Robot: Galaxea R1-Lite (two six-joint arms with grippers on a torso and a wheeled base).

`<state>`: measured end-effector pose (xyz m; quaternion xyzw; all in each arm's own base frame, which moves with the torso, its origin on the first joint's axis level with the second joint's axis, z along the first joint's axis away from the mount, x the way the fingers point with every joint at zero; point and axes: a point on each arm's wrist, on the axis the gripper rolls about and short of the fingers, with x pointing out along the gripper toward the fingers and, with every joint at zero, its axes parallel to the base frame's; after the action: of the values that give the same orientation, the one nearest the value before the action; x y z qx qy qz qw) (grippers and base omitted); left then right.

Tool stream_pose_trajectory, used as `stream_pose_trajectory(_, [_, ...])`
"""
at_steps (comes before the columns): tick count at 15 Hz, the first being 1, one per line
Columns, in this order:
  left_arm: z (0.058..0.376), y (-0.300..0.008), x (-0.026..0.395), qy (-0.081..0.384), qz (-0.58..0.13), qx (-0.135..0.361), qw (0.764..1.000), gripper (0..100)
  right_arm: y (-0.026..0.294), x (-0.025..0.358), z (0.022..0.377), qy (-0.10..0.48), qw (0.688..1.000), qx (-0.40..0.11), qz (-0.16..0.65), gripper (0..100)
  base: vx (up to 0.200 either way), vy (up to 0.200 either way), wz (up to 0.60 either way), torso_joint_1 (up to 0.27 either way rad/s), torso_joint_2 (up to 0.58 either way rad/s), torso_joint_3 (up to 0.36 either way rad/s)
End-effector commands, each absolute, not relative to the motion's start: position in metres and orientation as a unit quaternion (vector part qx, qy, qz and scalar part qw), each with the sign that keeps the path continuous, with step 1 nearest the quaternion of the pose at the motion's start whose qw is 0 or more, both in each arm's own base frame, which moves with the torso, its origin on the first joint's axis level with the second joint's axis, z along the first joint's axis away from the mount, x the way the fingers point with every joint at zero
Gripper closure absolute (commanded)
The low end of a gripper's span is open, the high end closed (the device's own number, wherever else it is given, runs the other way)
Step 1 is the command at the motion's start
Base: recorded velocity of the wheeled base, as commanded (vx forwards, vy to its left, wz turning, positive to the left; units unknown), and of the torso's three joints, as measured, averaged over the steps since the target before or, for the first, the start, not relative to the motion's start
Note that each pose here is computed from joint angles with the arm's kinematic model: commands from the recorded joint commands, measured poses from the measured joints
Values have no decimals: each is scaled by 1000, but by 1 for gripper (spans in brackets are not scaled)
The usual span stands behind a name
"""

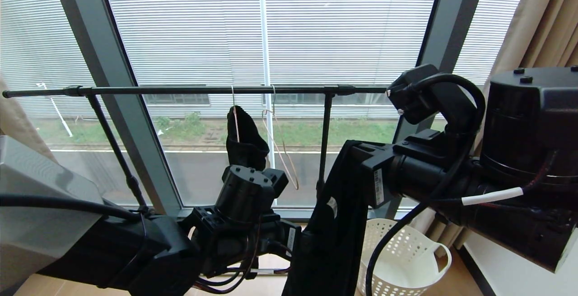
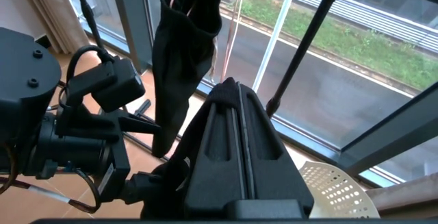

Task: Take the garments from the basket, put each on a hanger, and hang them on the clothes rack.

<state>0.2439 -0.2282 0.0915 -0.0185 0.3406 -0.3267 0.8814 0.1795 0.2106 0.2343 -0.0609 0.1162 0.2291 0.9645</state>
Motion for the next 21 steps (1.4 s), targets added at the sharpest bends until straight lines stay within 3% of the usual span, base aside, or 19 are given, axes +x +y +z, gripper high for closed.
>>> stream_pose_trajectory(1, [91,-228,244,342,-326,-18,881,0,210,179,235,115,965,-59,230,100,0,0,0,0,0,0])
stream_pose_trajectory(2, [90,-228,243,343,-324,-17,881,0,209,178,237,113,965,-58,229,100,0,0,0,0,0,0])
stream_pose_trajectory(3, [89,-227,242,344,-321,-15,882,100,208,178,237,111,965,-58,229,100,0,0,0,0,0,0])
stream_pose_trajectory(10, [114,-215,229,312,-312,-18,897,100,192,197,239,109,975,-57,186,100,0,0,0,0,0,0])
stream_pose_trajectory(14, [140,-200,223,274,-309,-25,910,100,177,215,234,113,978,-91,147,100,0,0,0,0,0,0])
stream_pose_trajectory(19, [152,-192,234,250,-295,-16,922,100,167,213,209,143,959,-193,148,100,0,0,0,0,0,0])
stream_pose_trajectory(20, [156,-190,240,251,-290,-9,923,100,163,209,195,157,944,-246,156,100,0,0,0,0,0,0])
stream_pose_trajectory(21, [158,-190,241,251,-289,-8,924,100,162,207,192,158,939,-262,159,100,0,0,0,0,0,0])
